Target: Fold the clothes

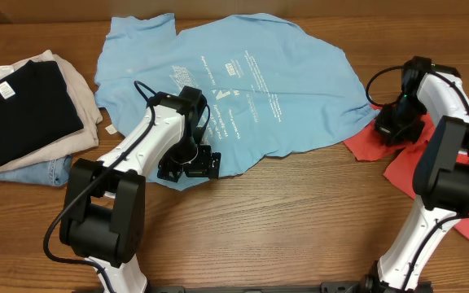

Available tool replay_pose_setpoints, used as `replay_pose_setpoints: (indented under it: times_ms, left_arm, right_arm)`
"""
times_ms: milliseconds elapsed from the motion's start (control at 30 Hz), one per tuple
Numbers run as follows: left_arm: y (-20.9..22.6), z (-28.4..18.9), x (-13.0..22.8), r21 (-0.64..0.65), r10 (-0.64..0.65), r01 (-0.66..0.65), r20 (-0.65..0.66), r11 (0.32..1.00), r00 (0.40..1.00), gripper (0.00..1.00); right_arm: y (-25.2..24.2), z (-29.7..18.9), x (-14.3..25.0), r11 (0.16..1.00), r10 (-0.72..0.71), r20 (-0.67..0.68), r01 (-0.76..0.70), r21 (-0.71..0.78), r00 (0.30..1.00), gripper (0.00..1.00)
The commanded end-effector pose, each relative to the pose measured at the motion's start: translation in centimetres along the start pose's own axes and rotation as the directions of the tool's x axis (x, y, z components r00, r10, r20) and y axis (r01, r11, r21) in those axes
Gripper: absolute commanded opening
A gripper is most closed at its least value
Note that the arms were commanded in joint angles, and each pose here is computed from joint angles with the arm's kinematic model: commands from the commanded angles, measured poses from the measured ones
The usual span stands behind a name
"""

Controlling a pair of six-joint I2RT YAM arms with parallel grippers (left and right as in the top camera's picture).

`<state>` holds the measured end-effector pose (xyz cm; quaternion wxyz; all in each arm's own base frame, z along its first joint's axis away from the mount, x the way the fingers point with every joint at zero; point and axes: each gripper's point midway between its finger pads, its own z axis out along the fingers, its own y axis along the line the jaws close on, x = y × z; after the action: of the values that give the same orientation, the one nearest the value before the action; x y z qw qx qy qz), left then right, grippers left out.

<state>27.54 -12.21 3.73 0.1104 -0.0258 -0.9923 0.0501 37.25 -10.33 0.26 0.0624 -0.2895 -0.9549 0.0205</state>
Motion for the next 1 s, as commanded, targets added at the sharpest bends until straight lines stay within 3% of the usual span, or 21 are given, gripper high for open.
replay_pose_setpoints:
  times_ms: [0,300,400,567,767,967]
  left_arm:
    - [0.6,-0.4,-0.1,-0.037,-0.021,0.022,0.030,0.999,0.999,0.96]
    - [0.6,-0.4,0.4,-0.036,-0.031,0.032,0.008,0.999,0.999,0.96]
    - [0.7,-0.4,0.7,-0.039,-0.033,0.033,0.000,0.999,0.999,0.96]
    - [0.7,-0.4,0.7,-0.039,-0.033,0.033,0.000,0.999,0.999,0.96]
    - [0.8,-0.4,0.6,-0.043,-0.032,0.032,0.001,0.999,0.999,0.95]
    - [1.7,-0.1,0.3,-0.094,-0.030,0.032,0.024,0.995,0.999,0.92]
  right_arm:
    - [-3.9,0.3,-1.8,0.989,0.139,0.048,-0.141,0.053,0.989,0.04]
    - [-11.1,-6.7,-8.4,0.932,0.361,0.245,-0.359,-0.053,0.900,0.09]
    - [-11.5,-9.3,-9.3,0.927,0.375,0.281,-0.365,-0.090,0.884,0.20]
    - [-8.4,-10.1,-8.2,0.962,0.249,0.222,-0.214,-0.171,0.943,0.38]
    - [-4.2,-10.2,-6.9,0.978,0.101,0.195,-0.061,-0.201,0.976,0.39]
    - [-1.8,-10.3,-6.3,0.981,0.042,0.201,-0.002,-0.194,0.979,0.40]
